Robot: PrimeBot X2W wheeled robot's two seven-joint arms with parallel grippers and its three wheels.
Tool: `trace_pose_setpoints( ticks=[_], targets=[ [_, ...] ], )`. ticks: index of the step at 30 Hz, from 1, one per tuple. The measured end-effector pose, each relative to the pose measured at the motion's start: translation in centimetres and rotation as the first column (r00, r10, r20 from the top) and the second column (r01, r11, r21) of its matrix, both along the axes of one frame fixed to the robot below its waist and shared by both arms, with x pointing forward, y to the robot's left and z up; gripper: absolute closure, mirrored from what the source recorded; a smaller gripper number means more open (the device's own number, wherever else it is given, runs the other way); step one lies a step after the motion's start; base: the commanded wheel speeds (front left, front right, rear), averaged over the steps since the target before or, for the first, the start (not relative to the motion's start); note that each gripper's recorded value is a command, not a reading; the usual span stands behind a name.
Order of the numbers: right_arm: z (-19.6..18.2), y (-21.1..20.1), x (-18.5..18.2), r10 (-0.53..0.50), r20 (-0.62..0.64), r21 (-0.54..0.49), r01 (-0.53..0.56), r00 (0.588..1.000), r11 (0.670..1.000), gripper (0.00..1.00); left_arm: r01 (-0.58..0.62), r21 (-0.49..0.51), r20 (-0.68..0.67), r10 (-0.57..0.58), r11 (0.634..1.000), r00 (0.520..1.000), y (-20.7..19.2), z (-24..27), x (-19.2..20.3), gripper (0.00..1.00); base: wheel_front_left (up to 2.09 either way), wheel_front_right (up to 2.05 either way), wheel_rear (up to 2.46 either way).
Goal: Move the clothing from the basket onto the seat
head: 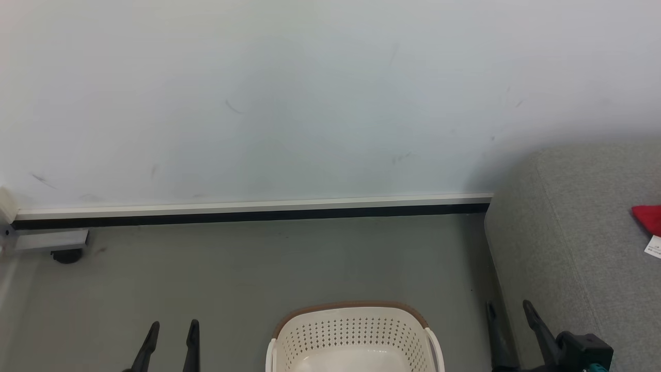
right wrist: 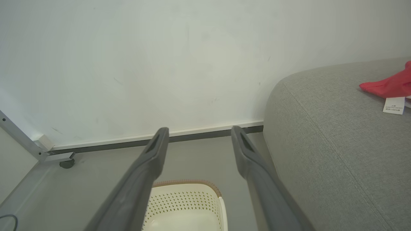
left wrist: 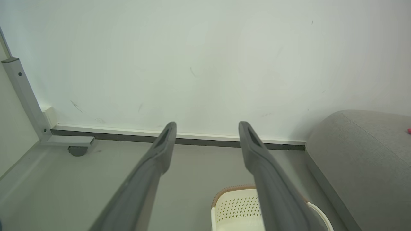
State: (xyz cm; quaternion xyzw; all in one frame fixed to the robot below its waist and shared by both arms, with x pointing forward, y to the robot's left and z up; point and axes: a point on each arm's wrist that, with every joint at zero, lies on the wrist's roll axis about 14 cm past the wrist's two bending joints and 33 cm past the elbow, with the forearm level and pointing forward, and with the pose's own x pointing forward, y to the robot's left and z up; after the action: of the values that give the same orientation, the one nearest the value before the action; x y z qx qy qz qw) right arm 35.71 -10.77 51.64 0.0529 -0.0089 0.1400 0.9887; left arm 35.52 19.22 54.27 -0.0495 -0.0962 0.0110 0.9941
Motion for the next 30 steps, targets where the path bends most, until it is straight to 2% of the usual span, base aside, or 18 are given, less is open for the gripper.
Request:
trace_pose_setpoints(
  ticks=[6,28,29,30],
  targets=[
    [-0.1,0.0,0.0,-0.001,0.001,0.001,0.001,1.0,1.0,0.0,-0.005,-0.042,0.002,0.005,0.999,1.0,0.2,0.0,0.0,0.0,0.0,0.0,0.0],
    [-0.6,0.0,0.0,-0.003,-0.007,-0.001,0.003,1.0,1.0,0.0,0.001,-0.058,-0.027,-0.003,0.998,1.0,0.3,-1.1,0.2,0.0,0.0,0.0,0.0],
    [-0.9,-0.1,-0.1,-0.004,-0.015,-0.002,0.004,1.0,1.0,1.0,0.004,-0.059,-0.032,-0.006,0.998,0.999,0.2,-1.3,0.2,1.0,0.0,0.0,0.0],
    [-1.3,-0.1,-0.2,-0.005,-0.027,-0.004,0.005,1.0,1.0,1.0,0.003,-0.062,-0.043,-0.006,0.998,0.999,0.2,-1.6,0.2,1.0,0.0,0.0,0.0]
  ],
)
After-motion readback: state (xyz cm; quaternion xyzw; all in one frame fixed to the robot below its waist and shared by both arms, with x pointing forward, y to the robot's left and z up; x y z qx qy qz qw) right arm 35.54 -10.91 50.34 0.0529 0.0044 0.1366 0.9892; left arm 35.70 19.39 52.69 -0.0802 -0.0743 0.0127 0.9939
